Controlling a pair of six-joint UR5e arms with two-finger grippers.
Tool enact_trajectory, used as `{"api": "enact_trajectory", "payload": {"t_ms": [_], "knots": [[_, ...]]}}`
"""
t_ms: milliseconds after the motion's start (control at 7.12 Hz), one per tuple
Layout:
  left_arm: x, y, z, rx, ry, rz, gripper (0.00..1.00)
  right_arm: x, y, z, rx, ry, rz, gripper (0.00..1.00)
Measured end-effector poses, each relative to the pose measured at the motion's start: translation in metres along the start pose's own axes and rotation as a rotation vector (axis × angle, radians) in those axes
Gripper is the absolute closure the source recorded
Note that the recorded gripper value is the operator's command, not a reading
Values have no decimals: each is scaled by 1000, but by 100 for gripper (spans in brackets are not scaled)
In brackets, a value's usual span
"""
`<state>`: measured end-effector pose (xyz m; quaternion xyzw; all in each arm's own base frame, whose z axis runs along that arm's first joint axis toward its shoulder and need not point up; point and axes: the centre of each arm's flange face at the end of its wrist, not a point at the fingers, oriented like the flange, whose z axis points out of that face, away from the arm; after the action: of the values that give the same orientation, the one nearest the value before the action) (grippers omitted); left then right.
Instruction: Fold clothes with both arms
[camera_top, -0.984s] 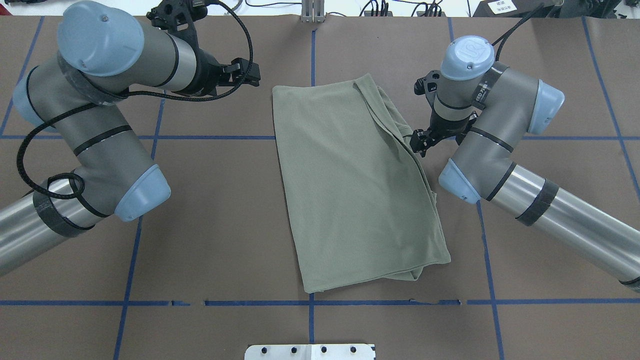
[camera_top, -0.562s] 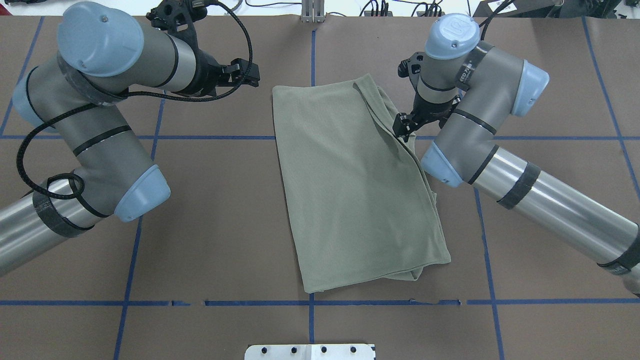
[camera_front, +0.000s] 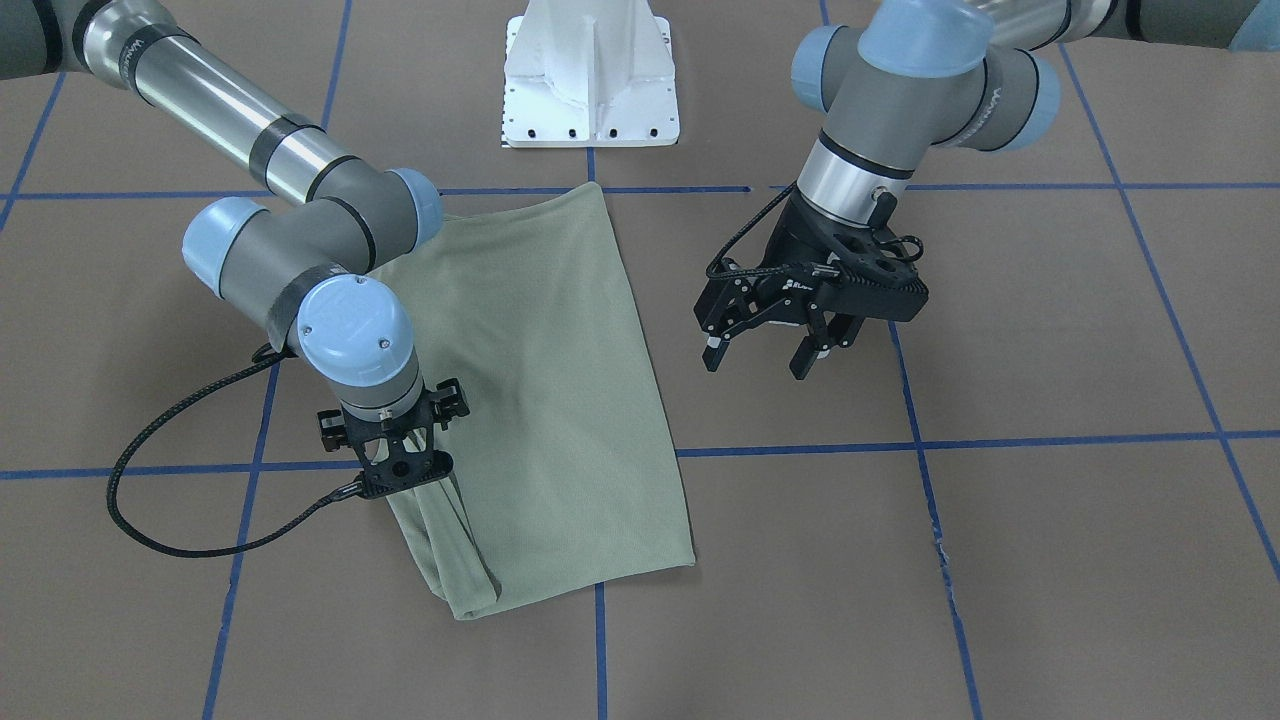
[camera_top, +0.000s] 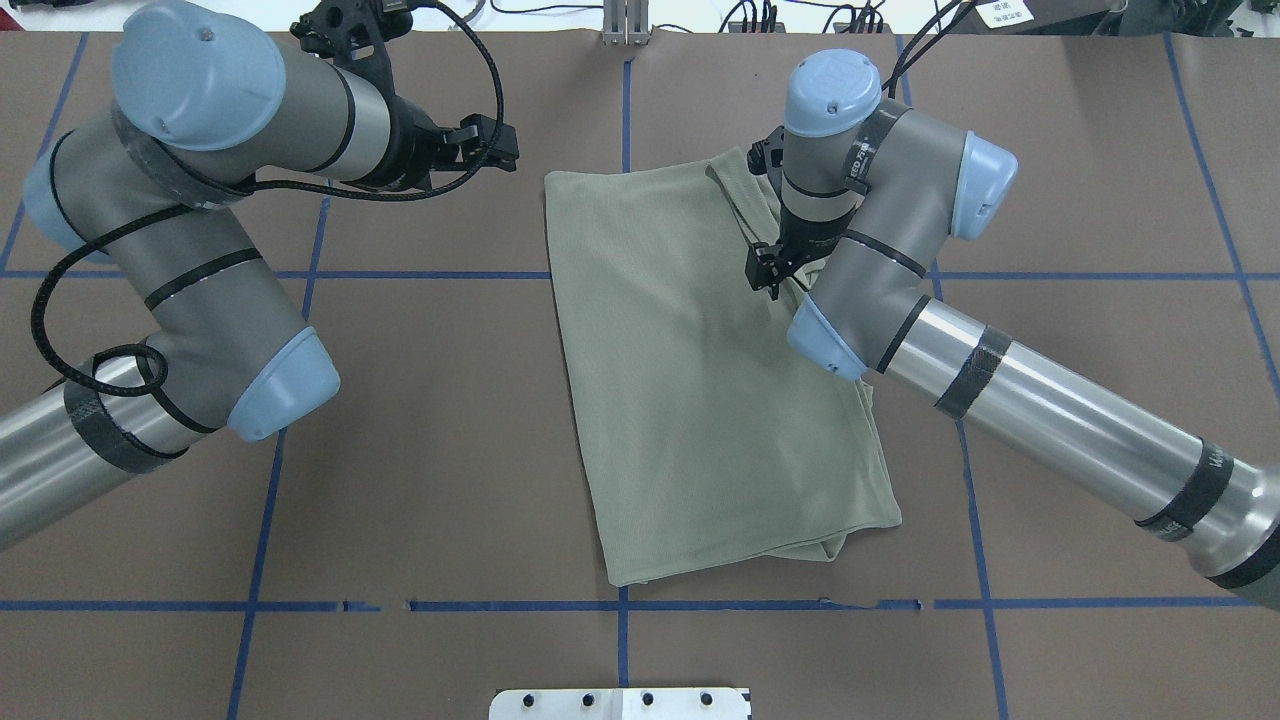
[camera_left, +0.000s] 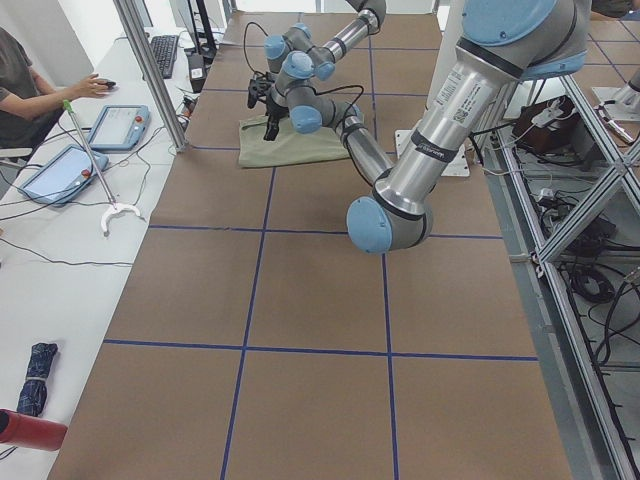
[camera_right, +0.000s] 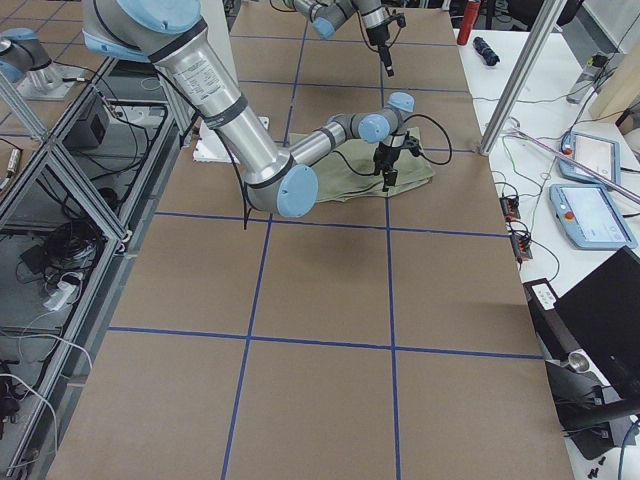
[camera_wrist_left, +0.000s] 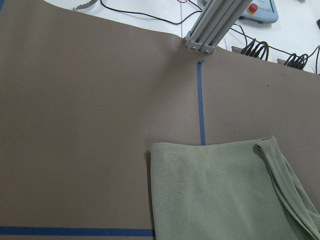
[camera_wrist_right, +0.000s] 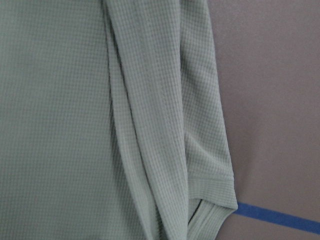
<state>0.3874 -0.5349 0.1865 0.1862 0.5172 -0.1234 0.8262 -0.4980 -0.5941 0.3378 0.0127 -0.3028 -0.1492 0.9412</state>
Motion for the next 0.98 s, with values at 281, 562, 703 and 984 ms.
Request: {"api": "enact_trajectory", "payload": {"t_ms": [281,562,703,984], "knots": [[0,0,0,0,0,0,0,10,-5,11,7,7,0,0],[0,0,0,0,1,-1,0,38,-15,15,15,20,-1,0],[1,0,0,0,2,-2,0,61,-19,17,12,33,-4,0],[2,0,0,0,3,-3,0,93,-28,12,19,40,-5,0]]}}
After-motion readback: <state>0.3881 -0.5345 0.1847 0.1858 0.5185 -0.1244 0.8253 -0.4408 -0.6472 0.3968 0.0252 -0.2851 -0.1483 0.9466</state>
